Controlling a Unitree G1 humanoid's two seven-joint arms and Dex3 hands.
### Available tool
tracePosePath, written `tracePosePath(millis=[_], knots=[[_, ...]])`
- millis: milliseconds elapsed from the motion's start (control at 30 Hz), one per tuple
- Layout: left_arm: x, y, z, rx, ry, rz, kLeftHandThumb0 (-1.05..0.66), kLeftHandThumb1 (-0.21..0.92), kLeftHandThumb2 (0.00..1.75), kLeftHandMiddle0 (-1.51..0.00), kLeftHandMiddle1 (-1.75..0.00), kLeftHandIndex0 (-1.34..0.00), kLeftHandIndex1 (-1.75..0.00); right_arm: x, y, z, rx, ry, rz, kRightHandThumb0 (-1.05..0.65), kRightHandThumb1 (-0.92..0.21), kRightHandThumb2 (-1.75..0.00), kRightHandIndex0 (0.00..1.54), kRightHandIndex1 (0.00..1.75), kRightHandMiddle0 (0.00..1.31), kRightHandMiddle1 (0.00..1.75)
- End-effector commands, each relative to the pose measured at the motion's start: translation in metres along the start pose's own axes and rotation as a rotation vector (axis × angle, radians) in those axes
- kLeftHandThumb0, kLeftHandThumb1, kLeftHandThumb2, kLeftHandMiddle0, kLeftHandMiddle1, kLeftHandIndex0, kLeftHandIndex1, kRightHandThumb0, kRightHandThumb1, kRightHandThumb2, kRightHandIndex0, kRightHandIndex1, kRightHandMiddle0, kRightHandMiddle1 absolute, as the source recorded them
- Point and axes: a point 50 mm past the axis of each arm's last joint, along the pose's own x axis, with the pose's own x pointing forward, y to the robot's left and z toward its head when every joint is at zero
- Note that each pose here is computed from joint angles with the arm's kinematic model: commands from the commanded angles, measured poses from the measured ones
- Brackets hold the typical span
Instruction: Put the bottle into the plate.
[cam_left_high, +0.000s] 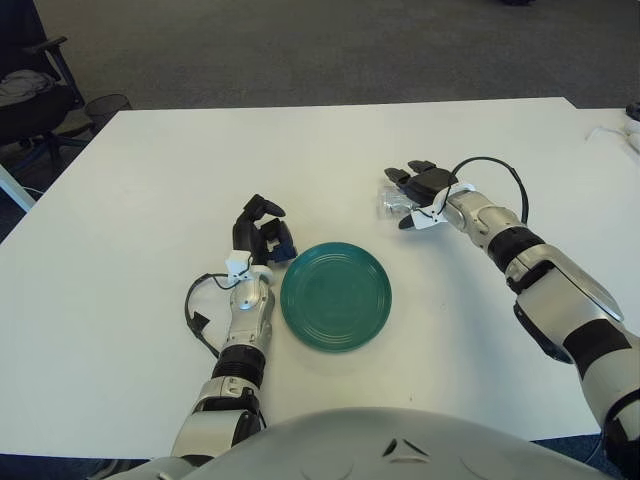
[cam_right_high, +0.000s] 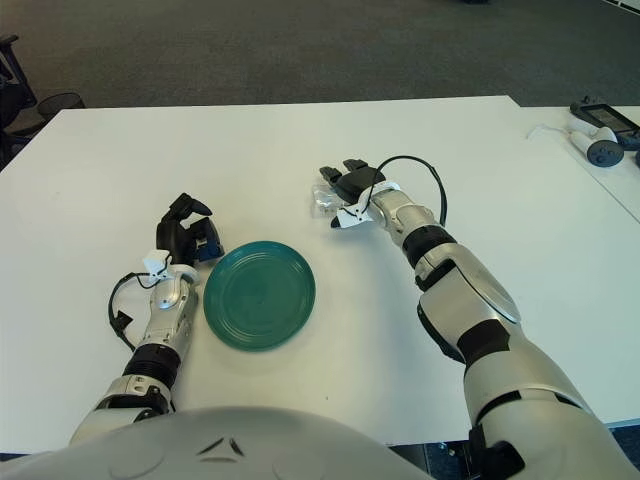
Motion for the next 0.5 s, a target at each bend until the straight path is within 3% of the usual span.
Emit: tracePosePath(millis=[0,267,300,333,367,400,467], knots=[[-0.027,0.000,-0.033,-0.045,0.160,0.039,-0.60,0.04,1.66,-1.31,-1.75,-0.85,-1.75,-0.013,0.072,0.015,-0.031,-0.038,0.269,-0.98,-0.92,-0.21,0.01,0.00,0.00,0.00],[-0.027,0.001,-0.031,-0.042,0.155,0.036,-0.59,0.06,1.63,-1.31,-1.75,-0.83,-1.75,-0.018,0.080,0.010,-0.083,-0.044,0.327,-0.96,-0.92,-0.22,0.05,0.03,0.03,0.02],[-0.027,0.001,-0.032,-0.043,0.157,0.040,-0.59,0.06,1.63,-1.31,-1.75,-0.83,-1.75,-0.019,0.079,0.007,-0.088,-0.045,0.346,-0.94,-0.92,-0.19,0.12,0.08,0.02,0.23],[-0.027,0.001,-0.032,-0.043,0.158,0.043,-0.59,0.06,1.63,-1.31,-1.75,-0.82,-1.75,-0.019,0.077,0.005,-0.091,-0.047,0.360,-0.87,-0.89,-0.16,0.16,0.46,0.02,0.76],[-0.027,0.001,-0.032,-0.044,0.159,0.045,-0.59,0.06,1.63,-1.31,-1.75,-0.82,-1.75,-0.020,0.076,0.004,-0.093,-0.048,0.369,-0.83,-0.87,-0.16,0.17,0.76,0.01,1.11],[-0.027,0.001,-0.032,-0.045,0.160,0.049,-0.58,0.07,1.62,-1.31,-1.75,-0.82,-1.75,-0.019,0.074,0.003,-0.080,-0.044,0.382,-0.81,-0.86,-0.15,0.17,0.86,0.01,1.24],[-0.027,0.001,-0.033,-0.048,0.162,0.054,-0.58,0.07,1.62,-1.30,-1.75,-0.82,-1.75,-0.018,0.070,0.002,-0.046,-0.034,0.393,-0.72,-0.77,-0.24,0.27,1.17,0.19,1.49]])
